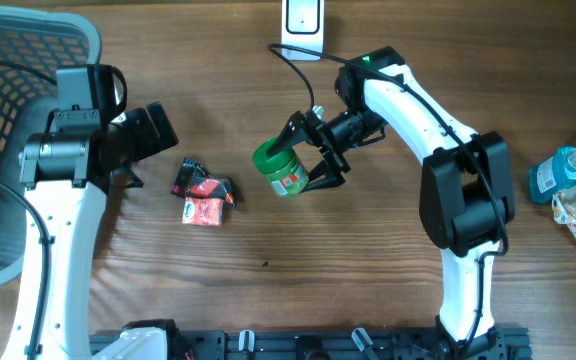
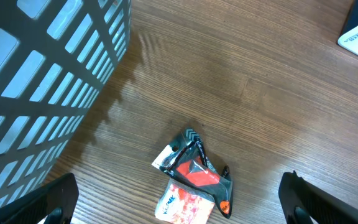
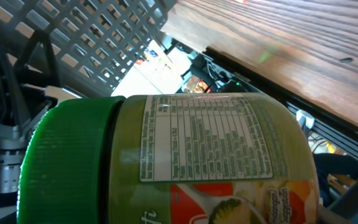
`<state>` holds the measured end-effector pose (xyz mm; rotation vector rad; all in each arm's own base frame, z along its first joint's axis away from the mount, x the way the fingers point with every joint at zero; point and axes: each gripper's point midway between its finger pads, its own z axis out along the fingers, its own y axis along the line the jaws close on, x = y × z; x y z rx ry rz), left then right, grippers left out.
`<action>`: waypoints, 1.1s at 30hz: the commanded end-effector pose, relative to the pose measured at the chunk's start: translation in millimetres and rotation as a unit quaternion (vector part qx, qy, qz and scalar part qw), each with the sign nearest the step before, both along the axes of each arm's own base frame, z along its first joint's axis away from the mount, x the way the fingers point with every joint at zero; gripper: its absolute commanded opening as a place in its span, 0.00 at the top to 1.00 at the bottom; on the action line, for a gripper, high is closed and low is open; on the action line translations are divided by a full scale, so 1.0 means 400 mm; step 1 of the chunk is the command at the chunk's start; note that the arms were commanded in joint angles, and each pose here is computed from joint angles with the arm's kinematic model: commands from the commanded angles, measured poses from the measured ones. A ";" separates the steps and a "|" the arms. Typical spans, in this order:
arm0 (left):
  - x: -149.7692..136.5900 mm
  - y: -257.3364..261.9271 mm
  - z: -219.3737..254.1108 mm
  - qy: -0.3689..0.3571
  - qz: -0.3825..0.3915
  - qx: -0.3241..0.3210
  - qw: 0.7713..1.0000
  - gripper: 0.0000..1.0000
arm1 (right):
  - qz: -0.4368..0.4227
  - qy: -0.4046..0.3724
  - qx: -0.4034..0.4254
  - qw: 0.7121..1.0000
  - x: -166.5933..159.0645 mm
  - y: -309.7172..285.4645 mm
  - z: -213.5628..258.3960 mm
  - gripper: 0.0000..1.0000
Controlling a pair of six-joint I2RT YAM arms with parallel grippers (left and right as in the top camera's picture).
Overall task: Scan the item barcode
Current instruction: 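Lift the jar with the right gripper up to the white scanner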
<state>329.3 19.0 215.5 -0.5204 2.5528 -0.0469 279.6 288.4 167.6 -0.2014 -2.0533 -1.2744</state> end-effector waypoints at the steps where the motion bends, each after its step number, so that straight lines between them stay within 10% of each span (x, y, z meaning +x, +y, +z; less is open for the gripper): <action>1: 0.004 0.008 0.009 -0.004 -0.001 0.006 1.000 0.00 | 0.000 -0.058 0.042 0.997 0.012 0.008 0.062 0.28; 11: 0.004 0.008 0.009 -0.004 -0.001 0.006 1.000 0.00 | -0.020 -0.359 -0.078 0.930 0.280 0.008 -0.084 0.29; 25: 0.004 0.008 0.009 -0.004 -0.001 0.006 1.000 0.00 | -0.105 -0.683 -0.270 0.670 0.679 -0.096 -0.006 0.29; 33: 0.004 0.008 0.009 -0.004 -0.001 0.006 1.000 0.00 | -0.146 -0.746 -0.302 0.575 0.770 -0.125 0.075 0.29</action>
